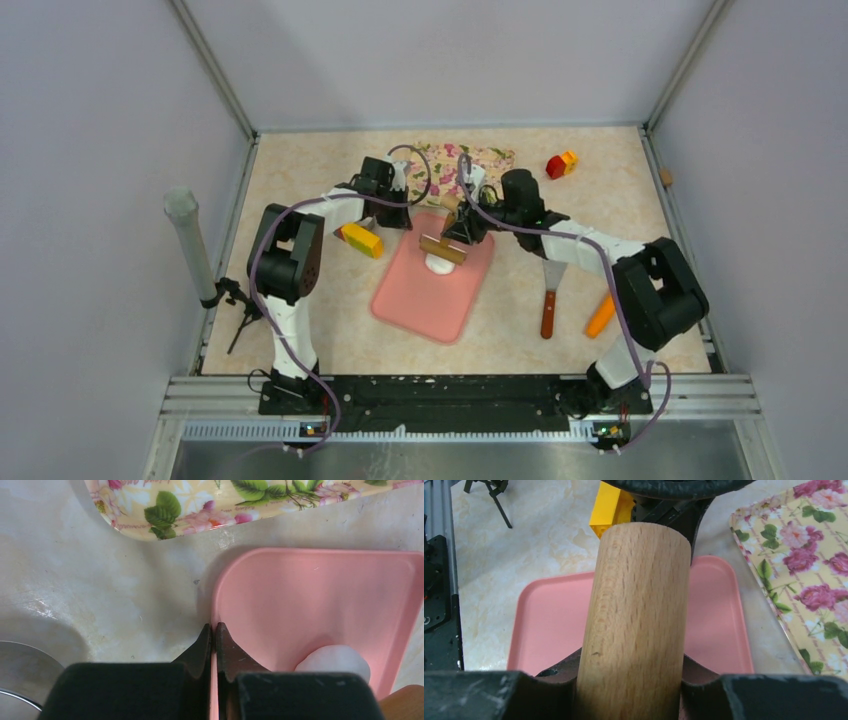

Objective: Roll out the dumpling wrappers from the dough

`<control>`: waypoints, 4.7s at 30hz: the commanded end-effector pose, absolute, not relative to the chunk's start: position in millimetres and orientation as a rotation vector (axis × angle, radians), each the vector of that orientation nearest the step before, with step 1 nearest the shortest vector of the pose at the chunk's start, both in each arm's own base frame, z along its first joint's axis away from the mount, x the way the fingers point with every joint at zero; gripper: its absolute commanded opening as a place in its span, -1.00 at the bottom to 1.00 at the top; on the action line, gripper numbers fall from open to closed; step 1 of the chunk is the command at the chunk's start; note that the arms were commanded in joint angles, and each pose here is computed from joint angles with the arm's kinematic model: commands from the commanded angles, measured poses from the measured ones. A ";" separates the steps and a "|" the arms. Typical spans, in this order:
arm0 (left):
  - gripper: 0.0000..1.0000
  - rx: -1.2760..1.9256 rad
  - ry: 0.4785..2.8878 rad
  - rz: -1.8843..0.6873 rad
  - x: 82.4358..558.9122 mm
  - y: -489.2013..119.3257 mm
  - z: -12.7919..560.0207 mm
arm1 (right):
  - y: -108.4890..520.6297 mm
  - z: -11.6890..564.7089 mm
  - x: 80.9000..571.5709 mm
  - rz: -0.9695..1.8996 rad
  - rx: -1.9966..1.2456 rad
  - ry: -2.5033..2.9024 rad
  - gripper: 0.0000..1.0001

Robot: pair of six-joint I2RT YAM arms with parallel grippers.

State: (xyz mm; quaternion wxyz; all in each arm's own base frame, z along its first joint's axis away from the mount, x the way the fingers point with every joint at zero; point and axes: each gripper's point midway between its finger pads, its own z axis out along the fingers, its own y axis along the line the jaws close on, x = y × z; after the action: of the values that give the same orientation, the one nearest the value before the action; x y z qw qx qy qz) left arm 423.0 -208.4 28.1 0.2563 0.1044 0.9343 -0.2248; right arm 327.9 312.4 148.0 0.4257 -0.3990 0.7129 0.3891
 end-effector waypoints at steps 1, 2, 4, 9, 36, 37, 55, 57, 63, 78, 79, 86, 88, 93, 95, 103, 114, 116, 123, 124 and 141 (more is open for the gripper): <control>-1.00 0.274 2.625 -0.509 412.0 -190.9 -7.5 | 336.9 161.2 334.4 0.974 -1.014 1.652 -1.00; -1.00 0.279 2.622 -0.519 411.8 -191.8 -7.1 | 338.4 160.1 333.8 0.984 -1.009 1.640 -1.00; -1.00 0.305 2.618 -0.545 410.0 -194.8 -6.2 | 339.8 159.4 329.4 0.994 -1.044 1.596 -1.00; -1.00 0.362 2.612 -0.604 405.1 -201.5 -5.2 | 344.1 188.8 321.6 0.957 -1.315 1.467 -1.00; -1.00 0.374 2.615 -0.617 404.4 -203.4 -5.8 | 329.1 107.6 299.7 0.866 -1.880 1.192 -1.00; -1.00 0.375 2.616 -0.617 404.0 -203.2 -6.1 | 328.4 103.7 300.9 0.856 -1.874 1.204 -1.00; -1.00 0.375 2.613 -0.616 403.9 -203.1 -5.6 | 307.0 44.8 279.5 0.914 -1.836 1.453 -1.00; -1.00 0.375 2.613 -0.617 403.9 -203.1 -5.6 | 305.5 42.7 278.1 0.921 -1.825 1.477 -1.00; -1.00 0.372 2.613 -0.615 404.0 -203.0 -5.4 | 302.9 38.3 267.9 0.993 -1.780 1.548 -1.00; -1.00 0.367 2.615 -0.609 404.0 -202.5 -5.7 | 301.3 37.7 248.5 1.111 -1.718 1.620 -1.00; -1.00 0.365 2.614 -0.608 404.4 -202.1 -5.6 | 301.2 37.9 248.3 1.114 -1.717 1.619 -1.00; -1.00 0.367 2.613 -0.610 404.5 -202.5 -5.2 | 301.3 39.0 248.3 1.115 -1.717 1.620 -1.00; -1.00 0.367 2.615 -0.610 403.8 -202.3 -5.8 | 301.4 38.8 247.6 1.118 -1.721 1.619 -1.00; -1.00 0.366 2.615 -0.609 404.1 -202.2 -5.7 | 300.8 40.5 245.5 1.131 -1.730 1.615 -1.00; -1.00 0.366 2.615 -0.608 404.1 -202.1 -5.7 | 300.3 40.5 243.4 1.138 -1.737 1.611 -1.00; -1.00 0.364 2.616 -0.607 404.0 -201.9 -6.0 | 300.1 41.3 243.2 1.138 -1.736 1.607 -1.00; -1.00 0.363 2.616 -0.606 404.3 -201.8 -5.9 | 299.6 42.9 241.5 1.145 -1.744 1.599 -1.00; -1.00 0.363 2.616 -0.606 404.2 -201.8 -5.9 | 299.7 43.1 241.2 1.146 -1.745 1.596 -1.00; -1.00 0.364 2.615 -0.606 404.3 -201.9 -5.8 | 299.5 43.5 240.4 1.149 -1.748 1.592 -1.00; -1.00 0.363 2.617 -0.606 404.2 -201.8 -6.3 | 299.8 44.5 240.2 1.152 -1.749 1.589 -1.00; -1.00 0.354 2.616 -0.592 405.8 -200.6 -6.5 | 300.8 57.2 233.1 1.190 -1.766 1.529 -1.00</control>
State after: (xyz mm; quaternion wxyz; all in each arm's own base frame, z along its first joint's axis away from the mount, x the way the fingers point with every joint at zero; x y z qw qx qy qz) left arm 421.1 -211.9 27.9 0.2563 0.1330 0.9265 -0.2412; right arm 270.1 325.6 93.2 0.3572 -0.6700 0.4996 0.4170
